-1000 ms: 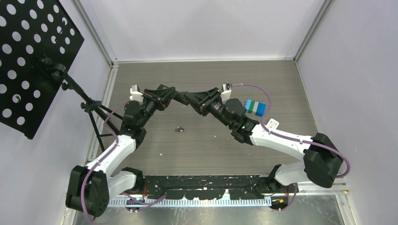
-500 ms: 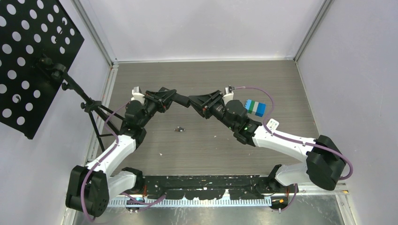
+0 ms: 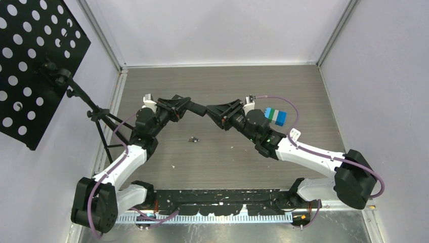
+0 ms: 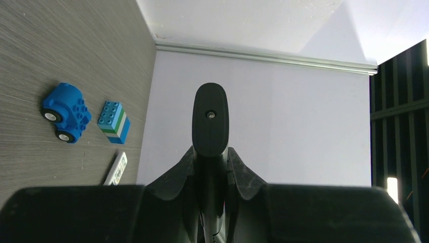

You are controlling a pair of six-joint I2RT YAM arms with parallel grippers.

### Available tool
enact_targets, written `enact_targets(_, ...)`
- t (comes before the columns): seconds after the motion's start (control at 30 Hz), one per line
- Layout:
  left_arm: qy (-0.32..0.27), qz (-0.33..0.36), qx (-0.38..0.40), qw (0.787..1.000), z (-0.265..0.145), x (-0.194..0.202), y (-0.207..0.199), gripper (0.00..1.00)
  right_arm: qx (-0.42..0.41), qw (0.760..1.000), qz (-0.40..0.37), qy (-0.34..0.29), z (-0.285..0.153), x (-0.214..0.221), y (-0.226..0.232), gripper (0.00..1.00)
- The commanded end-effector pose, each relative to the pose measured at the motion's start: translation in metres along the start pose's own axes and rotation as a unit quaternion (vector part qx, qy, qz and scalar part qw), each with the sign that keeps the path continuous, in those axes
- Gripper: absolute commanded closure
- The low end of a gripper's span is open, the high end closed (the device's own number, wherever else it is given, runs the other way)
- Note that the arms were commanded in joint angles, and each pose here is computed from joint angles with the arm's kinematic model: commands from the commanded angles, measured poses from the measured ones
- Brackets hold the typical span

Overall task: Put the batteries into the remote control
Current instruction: Load the battery cover into the remote control, then adjust the battery cover on the remote control.

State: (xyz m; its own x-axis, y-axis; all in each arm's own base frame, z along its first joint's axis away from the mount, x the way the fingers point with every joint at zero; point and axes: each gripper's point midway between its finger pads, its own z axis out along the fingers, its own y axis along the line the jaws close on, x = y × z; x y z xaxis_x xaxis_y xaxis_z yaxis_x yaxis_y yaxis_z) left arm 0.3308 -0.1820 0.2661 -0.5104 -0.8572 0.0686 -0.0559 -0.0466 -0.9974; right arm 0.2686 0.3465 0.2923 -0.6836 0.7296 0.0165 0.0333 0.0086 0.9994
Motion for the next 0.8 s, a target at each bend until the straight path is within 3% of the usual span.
enact_targets(0.0, 0.017, 0.004, 0.042, 0.999, 0.000, 0.007, -0.033, 1.00, -0.024, 1.000, 0.002, 0.009, -0.010, 0.000, 0.020, 0.60)
enact_targets(0.33, 0.020, 0.004, 0.039, 0.999, -0.001, 0.008, -0.032, 1.00, -0.004, 1.000, -0.007, 0.025, -0.008, 0.006, 0.008, 0.43)
enact_targets(0.77, 0.040, 0.015, 0.059, 0.997, -0.004, 0.016, -0.041, 1.00, 0.015, 0.998, -0.022, 0.059, 0.010, 0.018, -0.002, 0.52)
